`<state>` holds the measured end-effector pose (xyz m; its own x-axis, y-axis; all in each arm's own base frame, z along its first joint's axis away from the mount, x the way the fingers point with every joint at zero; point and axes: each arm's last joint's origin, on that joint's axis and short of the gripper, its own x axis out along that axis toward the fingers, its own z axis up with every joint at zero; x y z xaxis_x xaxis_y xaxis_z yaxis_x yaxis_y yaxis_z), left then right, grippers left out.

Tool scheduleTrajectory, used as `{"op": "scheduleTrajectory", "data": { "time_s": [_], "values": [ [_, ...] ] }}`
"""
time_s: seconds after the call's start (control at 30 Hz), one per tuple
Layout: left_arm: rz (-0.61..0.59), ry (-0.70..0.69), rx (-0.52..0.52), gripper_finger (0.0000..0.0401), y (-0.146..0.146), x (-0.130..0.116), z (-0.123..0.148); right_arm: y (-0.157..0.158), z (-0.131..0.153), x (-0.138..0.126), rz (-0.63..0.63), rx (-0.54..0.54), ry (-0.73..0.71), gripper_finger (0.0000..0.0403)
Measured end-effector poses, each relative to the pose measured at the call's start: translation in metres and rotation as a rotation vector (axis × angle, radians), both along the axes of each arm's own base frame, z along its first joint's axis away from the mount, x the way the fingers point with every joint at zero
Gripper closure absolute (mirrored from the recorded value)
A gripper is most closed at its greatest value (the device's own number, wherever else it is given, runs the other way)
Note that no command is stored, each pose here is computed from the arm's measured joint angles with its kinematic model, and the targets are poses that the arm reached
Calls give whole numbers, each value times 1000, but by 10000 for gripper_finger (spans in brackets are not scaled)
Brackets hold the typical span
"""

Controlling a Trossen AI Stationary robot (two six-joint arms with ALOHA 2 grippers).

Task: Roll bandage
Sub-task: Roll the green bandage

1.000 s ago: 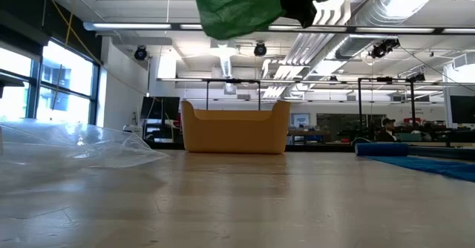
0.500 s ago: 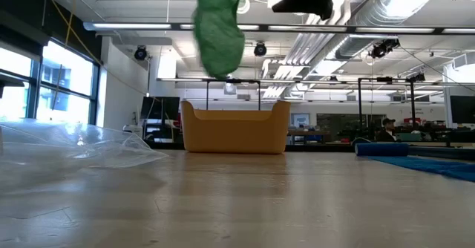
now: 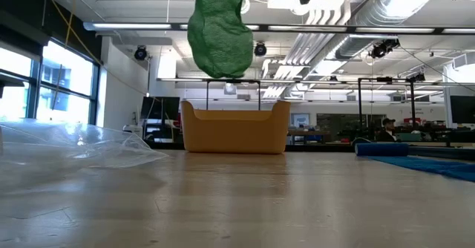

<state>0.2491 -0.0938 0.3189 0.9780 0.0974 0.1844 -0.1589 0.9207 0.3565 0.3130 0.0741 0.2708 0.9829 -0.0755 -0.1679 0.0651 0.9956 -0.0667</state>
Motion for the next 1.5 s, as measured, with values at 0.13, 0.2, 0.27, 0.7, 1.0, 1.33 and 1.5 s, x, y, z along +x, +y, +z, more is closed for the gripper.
{"op": "scheduleTrajectory", "data": {
  "time_s": [0.13,0.2,0.27,0.7,1.0,1.33,1.5],
  "values": [
    [-2,0,1,395,0,0,0,-5,-7,8,-89,-23,-16,170],
    [-9,1,2,395,0,0,0,-10,-8,9,-136,-13,-19,177],
    [-33,-1,7,395,-1,0,0,-16,-8,11,-145,24,-22,189],
    [70,-104,-95,395,2,-5,12,-23,-30,20,18,38,92,391],
    [89,-114,-103,395,6,-15,20,-23,-73,35,91,68,243,402],
    [83,-5,-68,395,4,-12,9,-14,-19,-14,31,11,292,400],
    [75,33,-81,395,4,-11,4,-16,-6,-27,1,-29,296,368]
  ]
}}
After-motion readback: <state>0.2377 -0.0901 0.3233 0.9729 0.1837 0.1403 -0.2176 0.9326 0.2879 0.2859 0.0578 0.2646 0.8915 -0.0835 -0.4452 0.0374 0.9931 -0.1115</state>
